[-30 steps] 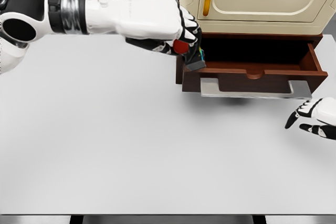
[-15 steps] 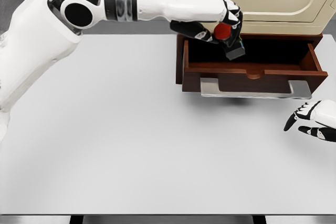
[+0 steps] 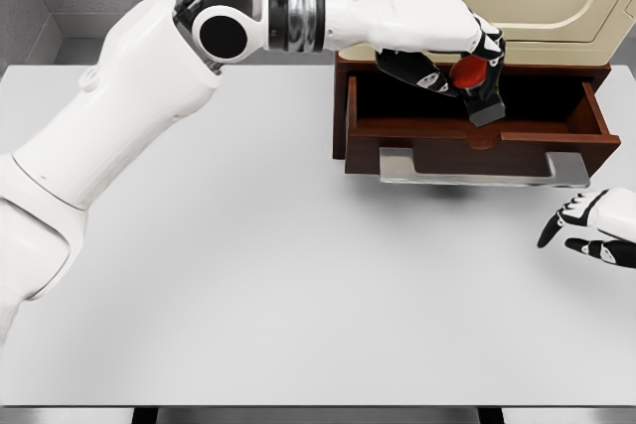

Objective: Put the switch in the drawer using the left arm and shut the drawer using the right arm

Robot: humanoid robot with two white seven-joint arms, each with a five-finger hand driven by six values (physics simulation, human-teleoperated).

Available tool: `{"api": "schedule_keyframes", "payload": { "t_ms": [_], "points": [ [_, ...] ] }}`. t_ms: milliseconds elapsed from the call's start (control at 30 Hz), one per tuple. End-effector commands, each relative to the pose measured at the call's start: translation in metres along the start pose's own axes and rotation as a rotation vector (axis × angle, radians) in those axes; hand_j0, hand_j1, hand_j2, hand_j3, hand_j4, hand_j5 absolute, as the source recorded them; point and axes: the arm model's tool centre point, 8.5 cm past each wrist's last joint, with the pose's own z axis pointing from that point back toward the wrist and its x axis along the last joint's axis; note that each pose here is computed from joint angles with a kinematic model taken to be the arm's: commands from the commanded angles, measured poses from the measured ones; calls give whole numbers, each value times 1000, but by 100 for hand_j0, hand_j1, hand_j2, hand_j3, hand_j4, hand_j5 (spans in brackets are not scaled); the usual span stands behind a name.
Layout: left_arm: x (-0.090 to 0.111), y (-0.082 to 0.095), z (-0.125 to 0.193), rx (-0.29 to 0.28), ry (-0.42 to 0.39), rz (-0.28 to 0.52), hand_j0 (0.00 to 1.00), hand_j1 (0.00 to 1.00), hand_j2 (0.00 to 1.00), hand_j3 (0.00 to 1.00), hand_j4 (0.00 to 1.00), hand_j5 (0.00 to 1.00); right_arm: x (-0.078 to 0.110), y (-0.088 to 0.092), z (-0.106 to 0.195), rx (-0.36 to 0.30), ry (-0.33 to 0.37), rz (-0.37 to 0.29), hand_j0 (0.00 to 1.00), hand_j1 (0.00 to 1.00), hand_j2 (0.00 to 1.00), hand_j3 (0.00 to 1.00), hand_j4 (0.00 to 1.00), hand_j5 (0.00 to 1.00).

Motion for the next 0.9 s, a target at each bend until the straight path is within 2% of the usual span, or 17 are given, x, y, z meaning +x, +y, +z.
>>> {"api": "schedule_keyframes", "payload": {
  "t_ms": [0, 67, 133, 200, 400, 500, 567, 600, 633, 733, 867],
  "points": [
    [-1, 1, 1, 10, 3, 9, 54, 54, 54, 54, 54, 54, 0, -1, 0, -3, -1, -5, 52, 52, 52, 52, 52, 52],
    [-7, -1, 4, 11, 20, 23, 58, 58, 58, 58, 58, 58, 0, 0, 0, -2, -1, -6, 52, 52, 52, 52, 52, 52],
    [-11, -2, 6, 14, 31, 33, 68, 68, 68, 68, 68, 68, 0, -1, 0, -3, -1, -5, 52, 52, 52, 52, 52, 52],
    [-11, -2, 6, 14, 31, 34, 71, 71, 71, 71, 71, 71, 0, 0, 0, -2, -1, -6, 52, 52, 52, 52, 52, 52],
    [-20, -5, 9, 18, 54, 58, 98, 98, 98, 98, 98, 98, 0, -1, 0, -3, -1, -5, 52, 52, 52, 52, 52, 52],
    [-20, -5, 10, 21, 53, 59, 100, 100, 100, 100, 100, 100, 0, -1, 0, -3, -1, -5, 52, 52, 52, 52, 52, 52],
    [-16, 3, 12, 39, 41, 47, 100, 100, 100, 100, 100, 100, 0, 0, 0, -2, -1, -6, 52, 52, 52, 52, 52, 52],
    [-6, 15, 12, 63, 6, 39, 100, 100, 100, 100, 100, 100, 0, 0, 0, -2, -1, -6, 52, 52, 52, 52, 52, 52],
    [10, 30, 13, 73, -37, -9, 100, 100, 100, 100, 100, 100, 0, 0, 0, -2, -1, -6, 52, 52, 52, 52, 52, 52],
    [68, 61, 24, 104, -188, -123, 100, 100, 100, 100, 100, 100, 0, 0, 0, -2, -1, -6, 52, 52, 52, 52, 52, 52],
    [89, 75, 47, 131, -239, -148, 100, 100, 100, 100, 100, 100, 0, 0, 0, -2, -1, -6, 53, 53, 53, 53, 53, 53]
  ]
}}
